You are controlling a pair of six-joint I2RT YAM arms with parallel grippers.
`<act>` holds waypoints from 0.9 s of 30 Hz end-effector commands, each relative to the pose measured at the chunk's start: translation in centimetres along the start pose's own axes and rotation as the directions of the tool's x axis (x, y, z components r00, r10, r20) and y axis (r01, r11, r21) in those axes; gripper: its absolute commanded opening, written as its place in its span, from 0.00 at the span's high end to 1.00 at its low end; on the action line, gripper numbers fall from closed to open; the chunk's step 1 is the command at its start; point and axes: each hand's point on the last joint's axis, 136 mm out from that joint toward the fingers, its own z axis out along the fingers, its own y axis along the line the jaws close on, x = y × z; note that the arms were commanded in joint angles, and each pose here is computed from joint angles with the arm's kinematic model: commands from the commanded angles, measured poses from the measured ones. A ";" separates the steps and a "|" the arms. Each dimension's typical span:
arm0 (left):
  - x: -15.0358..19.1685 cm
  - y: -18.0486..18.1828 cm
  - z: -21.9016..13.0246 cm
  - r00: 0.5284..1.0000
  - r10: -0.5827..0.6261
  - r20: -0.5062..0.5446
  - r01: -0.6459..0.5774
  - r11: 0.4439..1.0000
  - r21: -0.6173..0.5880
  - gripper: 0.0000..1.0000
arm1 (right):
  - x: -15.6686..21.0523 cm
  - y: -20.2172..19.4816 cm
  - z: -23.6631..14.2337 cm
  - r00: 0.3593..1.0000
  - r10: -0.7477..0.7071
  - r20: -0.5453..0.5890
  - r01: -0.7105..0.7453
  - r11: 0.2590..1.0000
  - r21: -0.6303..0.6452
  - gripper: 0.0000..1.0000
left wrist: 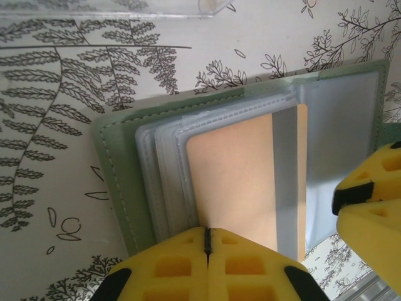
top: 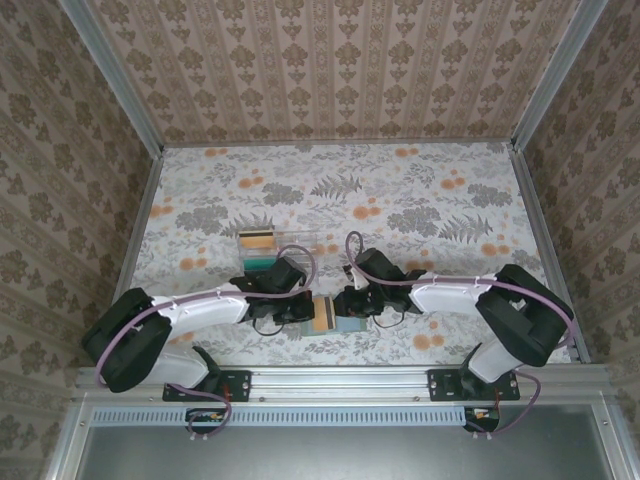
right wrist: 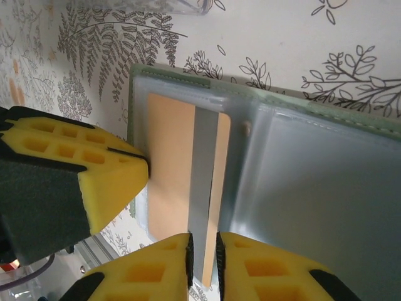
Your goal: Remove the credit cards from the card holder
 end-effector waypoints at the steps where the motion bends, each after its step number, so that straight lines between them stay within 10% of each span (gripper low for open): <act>1: 0.6 0.6 0.4 1.000 -0.018 -0.025 0.017 0.999 -0.029 1.00 | -0.5 0.8 0.4 1.000 0.006 -0.010 -0.007 1.000 -0.030 0.79; 27: 1.4 2.5 0.5 0.997 -0.047 -0.059 0.039 0.992 -0.120 1.00 | 0.0 -2.1 -0.6 0.999 0.051 -0.014 -0.050 0.998 0.026 1.00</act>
